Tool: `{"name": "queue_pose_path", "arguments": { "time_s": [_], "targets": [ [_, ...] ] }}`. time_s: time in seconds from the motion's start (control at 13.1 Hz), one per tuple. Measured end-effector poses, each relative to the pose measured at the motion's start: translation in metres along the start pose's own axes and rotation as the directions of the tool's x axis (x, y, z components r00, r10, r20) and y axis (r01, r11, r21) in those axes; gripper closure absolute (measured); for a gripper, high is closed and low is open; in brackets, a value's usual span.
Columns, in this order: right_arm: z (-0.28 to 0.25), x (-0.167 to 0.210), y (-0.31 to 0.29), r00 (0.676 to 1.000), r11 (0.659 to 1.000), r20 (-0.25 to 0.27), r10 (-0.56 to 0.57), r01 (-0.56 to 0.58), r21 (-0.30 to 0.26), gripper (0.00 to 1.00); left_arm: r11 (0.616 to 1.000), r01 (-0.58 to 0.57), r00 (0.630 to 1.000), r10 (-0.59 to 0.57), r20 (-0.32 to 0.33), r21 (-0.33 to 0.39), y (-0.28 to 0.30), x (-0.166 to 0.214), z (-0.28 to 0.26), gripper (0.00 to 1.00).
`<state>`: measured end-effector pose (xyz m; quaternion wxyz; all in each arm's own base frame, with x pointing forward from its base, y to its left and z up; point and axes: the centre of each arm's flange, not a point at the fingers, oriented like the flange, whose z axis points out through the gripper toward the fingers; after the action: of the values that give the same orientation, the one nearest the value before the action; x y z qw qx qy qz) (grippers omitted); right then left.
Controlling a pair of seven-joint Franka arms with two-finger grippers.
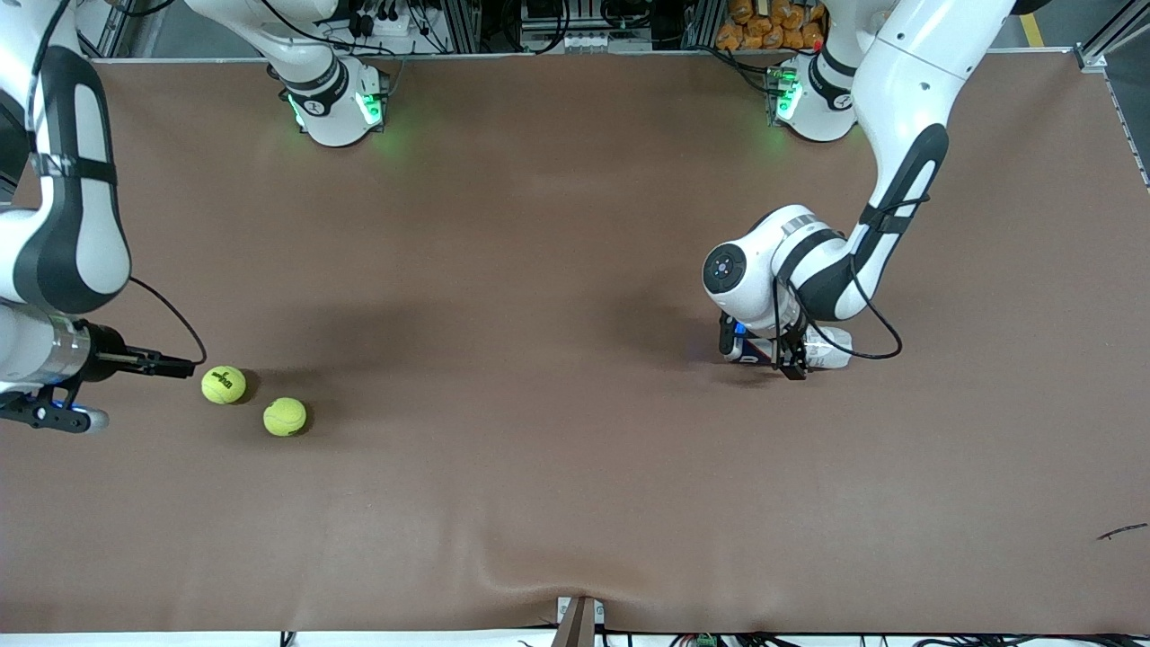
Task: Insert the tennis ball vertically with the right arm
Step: 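Grasp the tube with the left gripper while the right gripper reaches a ball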
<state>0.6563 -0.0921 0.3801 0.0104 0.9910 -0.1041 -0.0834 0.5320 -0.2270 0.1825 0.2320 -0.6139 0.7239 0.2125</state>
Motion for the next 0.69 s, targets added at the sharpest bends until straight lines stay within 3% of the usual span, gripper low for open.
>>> {"name": "queue_pose_path", "arguments": {
  "time_s": [0.15, 0.31, 0.69],
  "targets": [
    [0.018, 0.007, -0.007, 1.0, 1.0, 0.007, -0.01, 0.01, -0.002, 0.0, 1.0, -0.006, 1.0, 0.006, -0.001, -0.007, 0.001, 0.004, 0.005, 0.0],
    [0.022, 0.012, -0.016, 1.0, 1.0, -0.017, -0.021, 0.021, -0.001, 0.0, 1.0, -0.001, 1.0, 0.001, -0.002, -0.014, 0.001, 0.003, 0.009, 0.0],
    [0.034, 0.016, -0.043, 0.997, 0.998, -0.034, -0.064, 0.064, -0.007, 0.0, 0.996, 0.079, 0.997, -0.079, 0.0, -0.026, 0.001, 0.001, 0.016, 0.0]
  ]
}}
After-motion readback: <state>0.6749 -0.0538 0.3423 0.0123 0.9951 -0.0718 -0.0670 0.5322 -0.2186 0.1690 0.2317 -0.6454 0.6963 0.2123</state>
